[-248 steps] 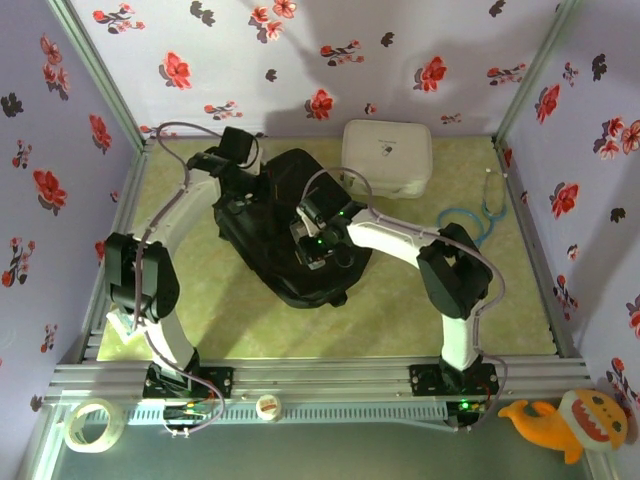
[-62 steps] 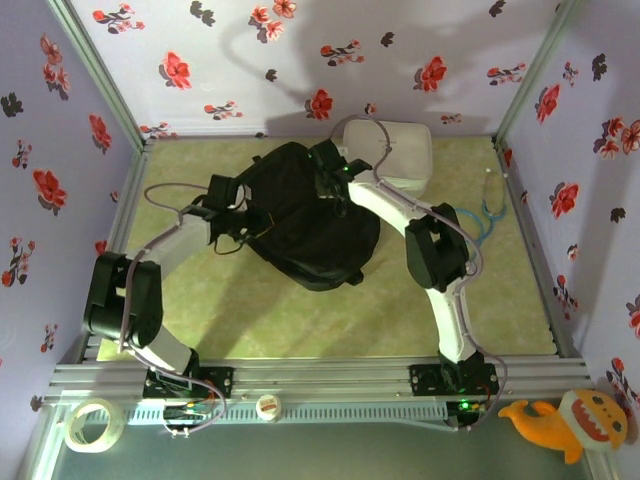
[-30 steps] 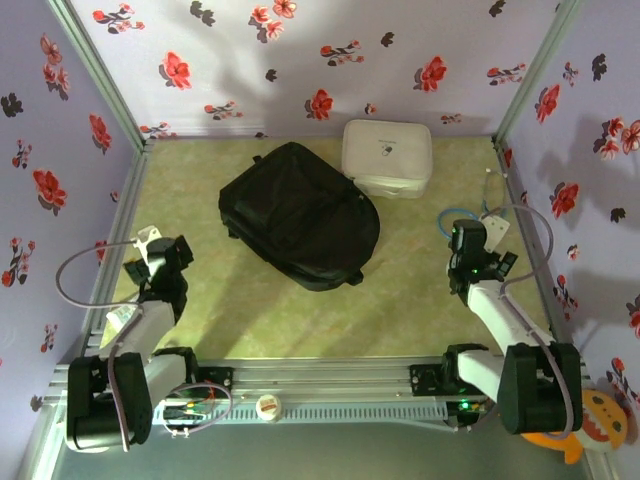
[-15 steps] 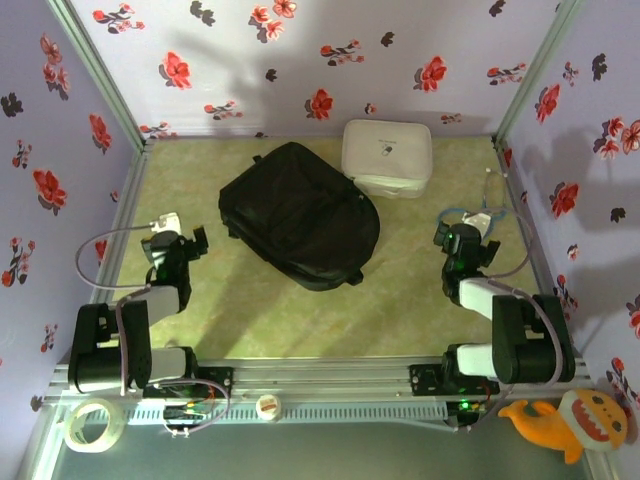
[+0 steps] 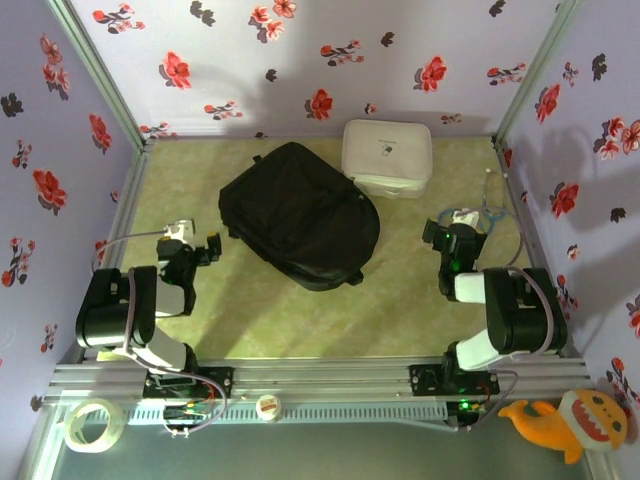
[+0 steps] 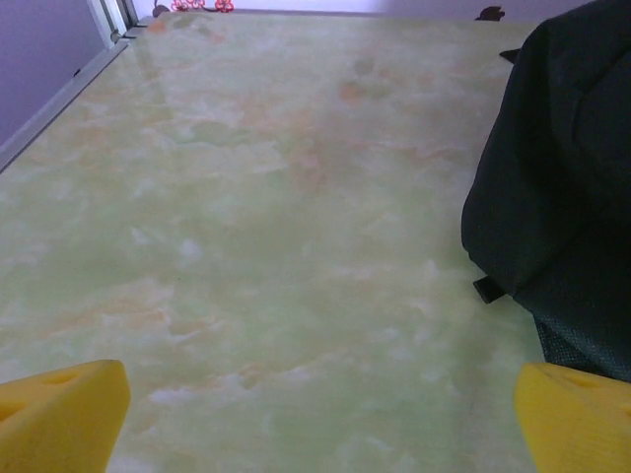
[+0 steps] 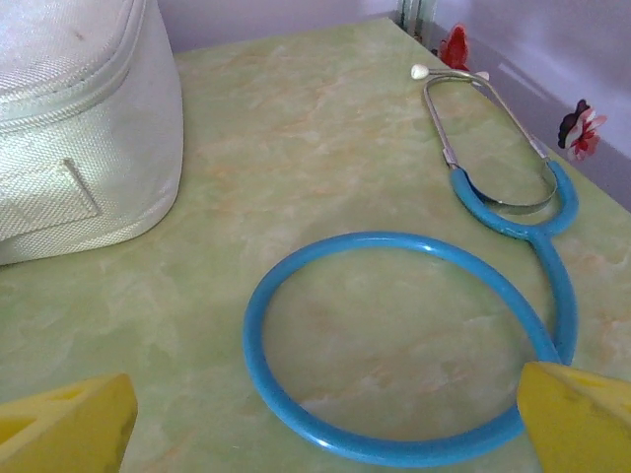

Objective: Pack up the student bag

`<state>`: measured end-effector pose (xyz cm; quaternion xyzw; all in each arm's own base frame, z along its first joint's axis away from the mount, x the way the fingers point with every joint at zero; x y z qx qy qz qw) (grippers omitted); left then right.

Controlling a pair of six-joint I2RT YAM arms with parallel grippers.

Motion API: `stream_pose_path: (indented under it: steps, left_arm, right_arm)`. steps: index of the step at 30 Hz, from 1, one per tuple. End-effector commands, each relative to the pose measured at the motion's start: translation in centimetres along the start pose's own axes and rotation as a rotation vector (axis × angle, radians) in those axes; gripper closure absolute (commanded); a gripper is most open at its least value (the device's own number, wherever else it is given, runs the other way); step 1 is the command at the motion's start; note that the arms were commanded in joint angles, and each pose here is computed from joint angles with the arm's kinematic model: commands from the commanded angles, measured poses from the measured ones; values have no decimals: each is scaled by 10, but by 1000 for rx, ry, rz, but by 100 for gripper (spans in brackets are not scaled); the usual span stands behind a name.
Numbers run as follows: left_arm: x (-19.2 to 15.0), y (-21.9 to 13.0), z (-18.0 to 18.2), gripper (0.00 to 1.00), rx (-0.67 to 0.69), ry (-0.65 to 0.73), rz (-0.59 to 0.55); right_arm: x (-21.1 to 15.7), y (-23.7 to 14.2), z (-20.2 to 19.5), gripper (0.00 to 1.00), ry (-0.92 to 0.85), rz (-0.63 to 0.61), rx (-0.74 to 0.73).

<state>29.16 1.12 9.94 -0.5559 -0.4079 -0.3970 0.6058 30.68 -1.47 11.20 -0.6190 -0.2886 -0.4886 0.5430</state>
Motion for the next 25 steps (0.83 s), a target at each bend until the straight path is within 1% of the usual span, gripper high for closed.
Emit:
stream_pose_path:
  steps: [1, 2, 3, 5, 7, 14, 16, 25]
  left_arm:
    - [23, 6, 4, 0, 29, 11, -88]
    - [26, 10, 6, 0, 41, 12, -69]
    - [29, 14, 7, 0, 60, -17, -56]
    - [31, 18, 8, 0, 84, -23, -26]
    - [31, 18, 7, 0, 85, -18, -27]
    - [31, 19, 1, 0, 66, 11, -21]
    - [32, 22, 0, 0, 60, 14, -2]
    - [31, 22, 1, 0, 35, 9, -6]
  right_arm:
    - [9, 7, 3, 1, 9, -49, 13]
    - [8, 9, 4, 1, 8, -62, 17]
    - [7, 8, 3, 1, 7, -62, 19]
    - [8, 8, 4, 1, 7, -39, 16]
    - [7, 9, 4, 1, 7, -55, 17]
    - [8, 8, 4, 1, 8, -52, 16]
    - [7, 8, 4, 1, 7, -51, 17]
    - [8, 8, 4, 1, 8, -51, 17]
Point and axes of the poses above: each hand's point on the last joint's axis, 136 mm out from that joint toward the fingers, its own y axis out along the fingers, its own z axis along the line the jaws close on, x = y × z, the point moved 8 cm from there along -y, back along the fingers, and after that the axes turned 3 degrees about y, right-handed, at the moved point
